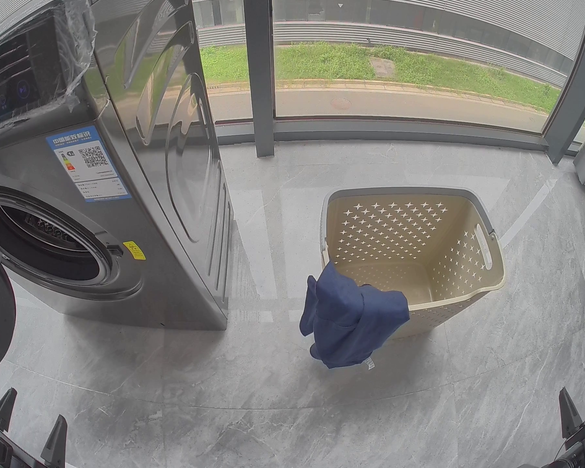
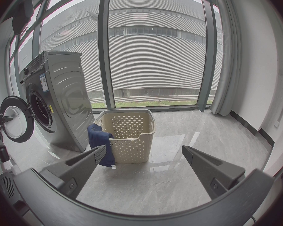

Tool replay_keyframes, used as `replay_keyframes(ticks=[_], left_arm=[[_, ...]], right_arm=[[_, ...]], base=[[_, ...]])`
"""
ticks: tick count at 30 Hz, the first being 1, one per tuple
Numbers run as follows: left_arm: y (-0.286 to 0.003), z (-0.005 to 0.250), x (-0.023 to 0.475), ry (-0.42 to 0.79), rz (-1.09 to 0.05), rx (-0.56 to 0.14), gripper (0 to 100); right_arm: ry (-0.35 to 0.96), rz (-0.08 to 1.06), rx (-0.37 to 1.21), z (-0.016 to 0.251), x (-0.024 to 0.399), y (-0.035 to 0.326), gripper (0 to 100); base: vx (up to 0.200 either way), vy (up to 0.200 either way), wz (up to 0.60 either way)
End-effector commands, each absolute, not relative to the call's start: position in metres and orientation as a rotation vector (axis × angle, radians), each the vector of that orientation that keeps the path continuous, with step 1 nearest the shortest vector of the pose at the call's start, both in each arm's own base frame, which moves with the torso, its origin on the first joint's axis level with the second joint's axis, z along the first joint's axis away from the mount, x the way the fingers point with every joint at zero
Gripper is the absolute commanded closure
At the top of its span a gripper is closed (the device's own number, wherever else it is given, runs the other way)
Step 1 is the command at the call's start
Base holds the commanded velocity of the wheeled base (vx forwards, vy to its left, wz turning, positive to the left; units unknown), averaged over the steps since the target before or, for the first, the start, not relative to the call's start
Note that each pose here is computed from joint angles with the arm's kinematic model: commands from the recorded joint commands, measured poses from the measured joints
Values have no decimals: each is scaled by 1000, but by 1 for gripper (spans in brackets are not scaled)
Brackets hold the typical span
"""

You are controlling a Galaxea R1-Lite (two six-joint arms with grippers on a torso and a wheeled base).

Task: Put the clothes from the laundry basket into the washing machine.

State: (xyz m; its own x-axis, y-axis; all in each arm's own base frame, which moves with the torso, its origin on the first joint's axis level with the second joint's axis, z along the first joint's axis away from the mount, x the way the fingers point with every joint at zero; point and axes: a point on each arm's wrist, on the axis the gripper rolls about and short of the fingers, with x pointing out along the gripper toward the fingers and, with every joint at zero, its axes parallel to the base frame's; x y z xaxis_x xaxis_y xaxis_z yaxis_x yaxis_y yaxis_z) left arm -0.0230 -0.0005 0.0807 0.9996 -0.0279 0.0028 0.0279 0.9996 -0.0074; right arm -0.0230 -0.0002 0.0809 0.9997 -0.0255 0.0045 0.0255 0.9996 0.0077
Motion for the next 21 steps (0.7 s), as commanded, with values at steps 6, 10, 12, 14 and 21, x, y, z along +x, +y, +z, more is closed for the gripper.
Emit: replay_keyframes(ticks=[6,10,12,14,21], left_arm=[[-1,75,-23,0,-28,-8,0],[-1,75,-23,0,-28,-8,0],[-1,75,-23,0,-28,-8,0],[-1,75,-23,0,-28,-8,0],[-1,75,-23,0,-28,-8,0]], right_arm=[[-3,-26,8,76,-23,0,0],[-2,-26,8,76,-23,0,0],[-2,-25,6,76,-23,0,0],[-2,-25,6,76,-23,0,0],[-2,-25,3,76,-23,0,0]], base=[[0,-200,0],[0,-200,0],[0,-200,0],[0,0,0],[0,0,0]])
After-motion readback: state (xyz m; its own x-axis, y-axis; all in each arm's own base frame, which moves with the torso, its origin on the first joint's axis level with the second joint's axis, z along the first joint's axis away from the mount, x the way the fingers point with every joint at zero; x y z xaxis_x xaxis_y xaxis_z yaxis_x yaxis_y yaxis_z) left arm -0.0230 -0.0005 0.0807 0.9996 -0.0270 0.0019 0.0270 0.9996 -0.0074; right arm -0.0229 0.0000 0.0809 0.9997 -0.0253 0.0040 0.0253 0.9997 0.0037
